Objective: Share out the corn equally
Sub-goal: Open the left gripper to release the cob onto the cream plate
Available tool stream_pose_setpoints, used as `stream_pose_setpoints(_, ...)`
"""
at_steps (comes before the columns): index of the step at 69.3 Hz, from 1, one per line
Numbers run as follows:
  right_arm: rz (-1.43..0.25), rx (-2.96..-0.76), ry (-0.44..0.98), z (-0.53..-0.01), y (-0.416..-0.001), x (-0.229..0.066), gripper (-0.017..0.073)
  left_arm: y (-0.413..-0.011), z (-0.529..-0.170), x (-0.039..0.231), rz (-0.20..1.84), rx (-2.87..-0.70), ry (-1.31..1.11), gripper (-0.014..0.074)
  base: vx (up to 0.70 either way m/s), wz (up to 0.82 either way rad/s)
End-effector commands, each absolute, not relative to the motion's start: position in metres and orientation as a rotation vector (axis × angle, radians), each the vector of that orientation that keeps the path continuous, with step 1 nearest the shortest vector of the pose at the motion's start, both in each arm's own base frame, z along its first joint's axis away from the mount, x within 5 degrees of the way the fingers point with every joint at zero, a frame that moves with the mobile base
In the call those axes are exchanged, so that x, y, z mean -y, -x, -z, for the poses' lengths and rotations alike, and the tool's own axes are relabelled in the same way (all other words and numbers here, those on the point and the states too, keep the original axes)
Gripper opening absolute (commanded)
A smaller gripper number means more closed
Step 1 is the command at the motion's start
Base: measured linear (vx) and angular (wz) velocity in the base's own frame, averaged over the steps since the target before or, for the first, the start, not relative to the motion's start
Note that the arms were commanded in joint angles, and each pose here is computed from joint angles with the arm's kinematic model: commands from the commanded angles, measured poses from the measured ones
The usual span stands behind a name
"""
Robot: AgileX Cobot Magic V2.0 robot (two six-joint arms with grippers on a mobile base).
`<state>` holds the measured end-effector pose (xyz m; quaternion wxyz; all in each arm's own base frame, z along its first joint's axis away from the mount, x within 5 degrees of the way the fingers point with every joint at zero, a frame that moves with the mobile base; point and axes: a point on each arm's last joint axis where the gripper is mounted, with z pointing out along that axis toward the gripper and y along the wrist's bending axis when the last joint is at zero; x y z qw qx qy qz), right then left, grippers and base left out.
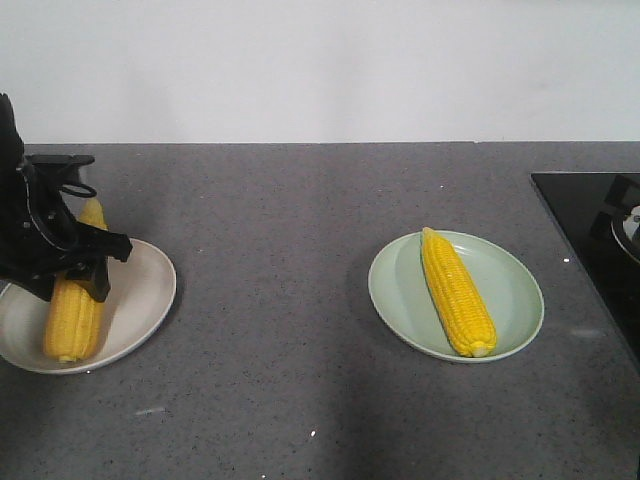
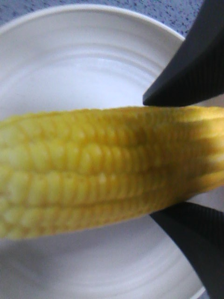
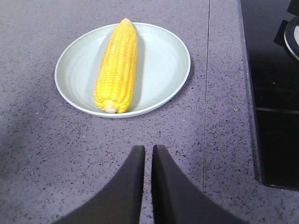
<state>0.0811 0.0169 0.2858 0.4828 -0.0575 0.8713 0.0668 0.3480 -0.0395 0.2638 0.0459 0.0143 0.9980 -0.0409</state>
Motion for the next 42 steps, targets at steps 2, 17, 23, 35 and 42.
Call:
stream_pose_setpoints(2,-0.168,-2.036,0.142,-0.299,-0.084,-0.018,-0.0011,-0.346,-0.293,0.04,0.138,-2.964,-0.046,0.0497,0.0,0.0)
stream_pose_setpoints(17,-0.168,-2.036,0.142,-0.299,-0.084,-0.018,-0.0011,-0.346,-0.294,0.041,0.151,-2.96,-0.043,0.0503,0.0,0.0)
stream_pose_setpoints(23,-0.168,-2.036,0.142,-0.299,-0.084,-0.018,-0.0011,-0.345,-0.295,0.04,0.151,-2.957,-0.052,0.0503,0.0,0.0)
stream_pose_setpoints(35,-0.168,-2.036,0.142,-0.299,-0.084,-0.018,-0.0011,-0.342,-0.304,0.039,0.129,-2.912,-0.146,0.0501,0.0,0.0)
stream_pose_setpoints(42,-0.168,-2.036,0.142,-0.299,-0.084,-0.018,-0.0011,-0.339,-0.317,0.035,0.071,-2.837,-0.168,0.0498,0.0,0.0)
